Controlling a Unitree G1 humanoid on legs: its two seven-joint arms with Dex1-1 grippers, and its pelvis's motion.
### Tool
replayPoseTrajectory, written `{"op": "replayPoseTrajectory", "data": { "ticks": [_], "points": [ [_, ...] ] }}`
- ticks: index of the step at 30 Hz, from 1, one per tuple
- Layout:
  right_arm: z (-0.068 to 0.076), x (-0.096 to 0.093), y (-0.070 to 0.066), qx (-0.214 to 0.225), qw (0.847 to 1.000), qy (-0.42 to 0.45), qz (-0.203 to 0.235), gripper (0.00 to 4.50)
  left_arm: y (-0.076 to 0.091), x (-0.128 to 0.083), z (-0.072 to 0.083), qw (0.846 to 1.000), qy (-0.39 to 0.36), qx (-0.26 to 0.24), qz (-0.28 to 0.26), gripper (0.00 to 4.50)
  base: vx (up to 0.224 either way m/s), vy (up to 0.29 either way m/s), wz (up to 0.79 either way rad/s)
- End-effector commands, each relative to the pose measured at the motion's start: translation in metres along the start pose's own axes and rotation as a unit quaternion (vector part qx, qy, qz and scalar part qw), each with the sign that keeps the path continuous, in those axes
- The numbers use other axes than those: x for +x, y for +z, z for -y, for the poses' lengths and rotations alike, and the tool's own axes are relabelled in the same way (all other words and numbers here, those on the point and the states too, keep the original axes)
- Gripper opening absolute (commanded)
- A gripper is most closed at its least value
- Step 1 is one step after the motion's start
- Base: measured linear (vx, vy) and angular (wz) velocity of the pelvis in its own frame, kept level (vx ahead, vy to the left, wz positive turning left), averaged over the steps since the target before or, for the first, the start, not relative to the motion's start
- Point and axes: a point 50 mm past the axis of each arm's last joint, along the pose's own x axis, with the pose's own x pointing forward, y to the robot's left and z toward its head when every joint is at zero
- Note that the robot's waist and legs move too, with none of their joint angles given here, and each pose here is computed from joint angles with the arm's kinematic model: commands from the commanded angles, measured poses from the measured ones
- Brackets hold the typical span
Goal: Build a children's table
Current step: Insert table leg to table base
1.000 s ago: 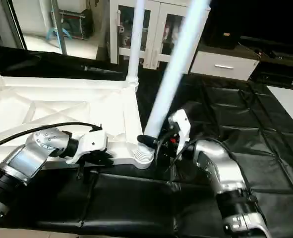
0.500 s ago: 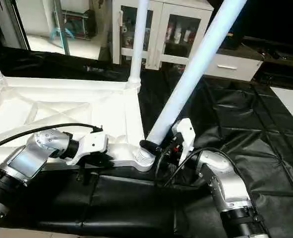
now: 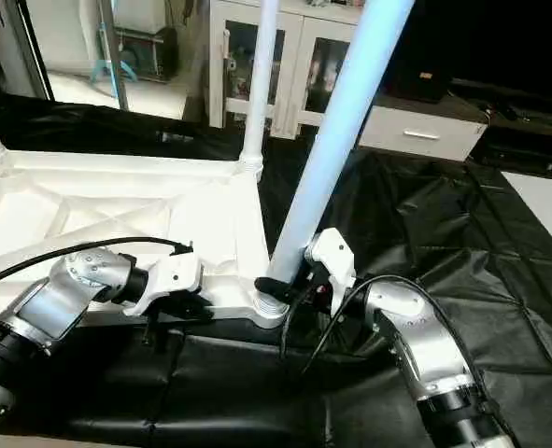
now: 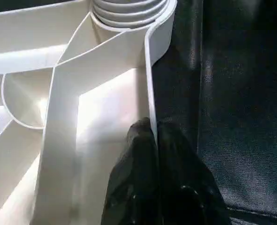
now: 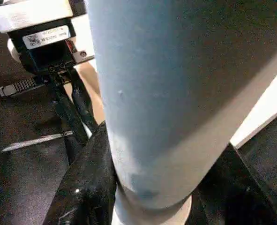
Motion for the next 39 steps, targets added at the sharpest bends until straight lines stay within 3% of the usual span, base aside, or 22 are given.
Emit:
{"op": "replayPoseTrajectory", "data": {
  "ticks": [1,8,17,23,30,34,37,39],
  "points": [
    [-0.012,-0.021,-0.085,0.139,0.972,-0.025,-0.189,1.84,-0.004,0.0,0.002,1.0,-0.009,0.002,-0.019,0.0,0.0,0.0,0.0],
    [0.005,-0.014,-0.075,0.176,0.968,-0.064,-0.167,1.84,-0.004,0.0,0.002,1.0,-0.011,0.001,-0.019,0.0,0.0,0.0,0.0],
    [-0.001,-0.012,-0.079,0.132,0.97,-0.036,-0.199,1.84,-0.005,-0.002,0.002,1.0,-0.008,0.0,-0.02,0.0,0.0,0.0,0.0],
    [-0.006,-0.012,-0.08,0.129,0.971,-0.025,-0.2,1.84,-0.004,-0.002,0.001,1.0,-0.008,0.0,-0.019,0.0,0.0,0.0,0.0],
    [0.004,-0.009,-0.076,0.125,0.972,-0.082,-0.179,1.84,-0.002,-0.001,-0.001,1.0,0.007,-0.002,-0.011,0.0,0.0,0.0,0.0],
    [0.022,-0.006,-0.073,0.123,0.962,-0.184,-0.16,1.84,0.007,0.002,-0.01,0.998,0.049,-0.028,0.02,0.0,0.0,0.0,0.0],
    [0.045,0.005,-0.065,0.125,0.923,-0.335,-0.142,1.84,0.032,0.01,-0.026,0.99,0.105,-0.072,0.065,0.0,0.0,0.0,0.0],
    [0.05,0.01,-0.063,0.142,0.908,-0.371,-0.135,1.84,0.042,0.014,-0.031,0.988,0.113,-0.076,0.073,0.0,0.0,0.0,0.0]
  ]
}}
